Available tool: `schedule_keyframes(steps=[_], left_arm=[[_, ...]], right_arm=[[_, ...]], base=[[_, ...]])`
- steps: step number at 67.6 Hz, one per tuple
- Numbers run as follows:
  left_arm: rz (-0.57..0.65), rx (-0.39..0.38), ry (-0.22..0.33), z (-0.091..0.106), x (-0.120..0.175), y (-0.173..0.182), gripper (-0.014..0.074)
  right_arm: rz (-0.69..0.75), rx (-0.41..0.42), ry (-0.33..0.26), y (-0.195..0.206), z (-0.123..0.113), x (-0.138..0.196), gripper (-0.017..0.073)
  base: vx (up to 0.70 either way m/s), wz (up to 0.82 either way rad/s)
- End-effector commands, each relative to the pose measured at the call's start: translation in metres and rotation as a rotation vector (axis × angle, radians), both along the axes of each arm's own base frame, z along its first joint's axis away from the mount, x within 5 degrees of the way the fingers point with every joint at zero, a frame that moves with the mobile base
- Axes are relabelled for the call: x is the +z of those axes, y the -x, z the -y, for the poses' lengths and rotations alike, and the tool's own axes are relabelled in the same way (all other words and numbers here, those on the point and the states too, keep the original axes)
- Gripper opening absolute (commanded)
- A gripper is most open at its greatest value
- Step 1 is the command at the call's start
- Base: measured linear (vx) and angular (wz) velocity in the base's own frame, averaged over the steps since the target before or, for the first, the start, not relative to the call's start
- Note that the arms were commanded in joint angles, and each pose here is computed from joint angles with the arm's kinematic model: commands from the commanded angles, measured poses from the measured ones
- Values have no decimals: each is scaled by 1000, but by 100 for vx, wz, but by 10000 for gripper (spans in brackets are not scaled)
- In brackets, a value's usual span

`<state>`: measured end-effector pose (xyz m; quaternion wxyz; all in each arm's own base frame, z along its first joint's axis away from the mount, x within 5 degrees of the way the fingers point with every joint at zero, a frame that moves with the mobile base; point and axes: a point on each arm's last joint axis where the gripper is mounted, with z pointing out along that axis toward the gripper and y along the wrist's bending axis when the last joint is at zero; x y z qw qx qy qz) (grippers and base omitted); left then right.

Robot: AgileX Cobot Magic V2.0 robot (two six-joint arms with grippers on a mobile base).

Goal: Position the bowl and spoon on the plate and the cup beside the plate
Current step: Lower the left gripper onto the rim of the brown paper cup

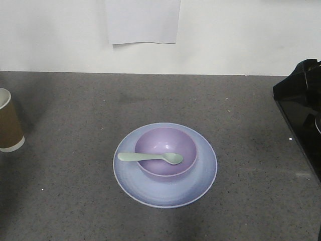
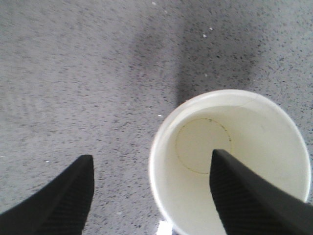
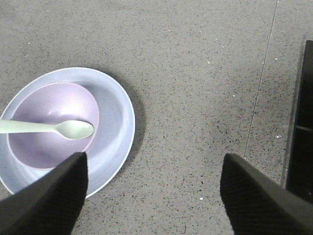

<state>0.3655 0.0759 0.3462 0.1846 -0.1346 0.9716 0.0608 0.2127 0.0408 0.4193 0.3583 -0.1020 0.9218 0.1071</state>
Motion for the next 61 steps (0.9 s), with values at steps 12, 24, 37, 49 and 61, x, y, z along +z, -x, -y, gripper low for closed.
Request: schedule_keyframes(steps=[12,24,37,49,61], left_arm=[[8,0,18,1,-2,-6,485],[-19,0,26,0,-12,-12,468],[-22,0,27,0,-14,-13,312],[-26,-25,18,0,-14,-13,42],[-2,-68,73,7,-8,-11,-8]], right_arm=[[95,-13,-17,2,1,14,549],[96,-14,-18,1,2,14,549],[97,-14,-18,1,2,14,549],[100,-14,-18,1,2,14,549],[100,-14,-18,1,2,14,549]], base=[[0,0],[0,0],[0,0],[0,0],[0,0]])
